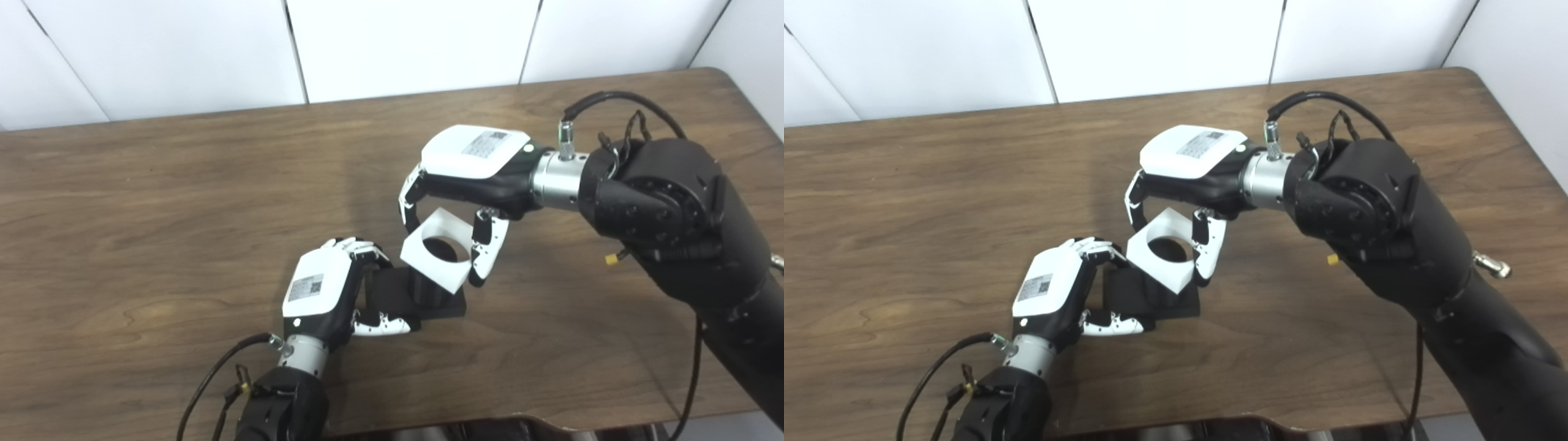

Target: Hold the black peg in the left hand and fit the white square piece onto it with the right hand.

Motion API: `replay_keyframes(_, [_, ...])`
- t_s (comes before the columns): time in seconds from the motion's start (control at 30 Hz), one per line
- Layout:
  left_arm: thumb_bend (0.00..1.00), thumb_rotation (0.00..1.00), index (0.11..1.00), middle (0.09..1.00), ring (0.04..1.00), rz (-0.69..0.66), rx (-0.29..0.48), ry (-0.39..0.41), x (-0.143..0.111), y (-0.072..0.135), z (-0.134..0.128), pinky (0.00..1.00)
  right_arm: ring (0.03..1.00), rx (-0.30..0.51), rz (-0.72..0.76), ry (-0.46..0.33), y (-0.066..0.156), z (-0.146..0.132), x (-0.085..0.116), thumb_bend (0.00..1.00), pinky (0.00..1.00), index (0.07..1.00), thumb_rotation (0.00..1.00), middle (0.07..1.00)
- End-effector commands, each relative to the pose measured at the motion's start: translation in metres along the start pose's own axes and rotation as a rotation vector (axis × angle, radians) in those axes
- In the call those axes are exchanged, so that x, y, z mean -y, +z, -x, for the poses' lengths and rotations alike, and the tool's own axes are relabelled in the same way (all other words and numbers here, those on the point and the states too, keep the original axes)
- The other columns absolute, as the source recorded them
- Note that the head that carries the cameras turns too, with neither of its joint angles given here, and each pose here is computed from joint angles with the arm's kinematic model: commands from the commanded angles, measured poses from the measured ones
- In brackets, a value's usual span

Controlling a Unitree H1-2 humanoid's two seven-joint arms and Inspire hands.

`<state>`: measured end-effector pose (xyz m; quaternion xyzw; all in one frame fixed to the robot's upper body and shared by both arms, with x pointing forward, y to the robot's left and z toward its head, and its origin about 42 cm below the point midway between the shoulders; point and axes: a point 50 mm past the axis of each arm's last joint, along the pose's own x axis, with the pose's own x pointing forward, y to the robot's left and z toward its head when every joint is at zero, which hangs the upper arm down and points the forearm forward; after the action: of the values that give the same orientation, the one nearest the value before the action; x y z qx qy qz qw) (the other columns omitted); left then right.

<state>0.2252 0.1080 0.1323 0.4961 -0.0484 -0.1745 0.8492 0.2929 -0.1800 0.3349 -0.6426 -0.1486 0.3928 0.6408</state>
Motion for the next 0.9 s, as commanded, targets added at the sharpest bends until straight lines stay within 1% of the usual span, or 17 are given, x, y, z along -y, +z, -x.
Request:
replay_keyframes(0.0, [0.51,0.05,0.486,0.777,0.846,0.012,0.012,-0.074,0.008,0.006,0.0,0.91,0.813,0.0,0.043,-0.056,-0.001,0.001,0.011,0.52,0.76,0.483,0.13,0.752])
replay_keyframes(0.4, [0.51,0.05,0.486,0.78,0.848,0.011,0.011,-0.078,0.007,0.009,0.0,0.92,0.824,-0.027,0.058,-0.057,-0.004,-0.005,0.004,0.52,0.78,0.483,0.13,0.755])
replay_keyframes(0.87, [0.51,0.05,0.486,0.78,0.848,0.014,0.016,-0.079,0.006,0.011,0.001,0.92,0.831,-0.021,0.056,-0.05,0.002,-0.014,0.0,0.52,0.78,0.484,0.13,0.757])
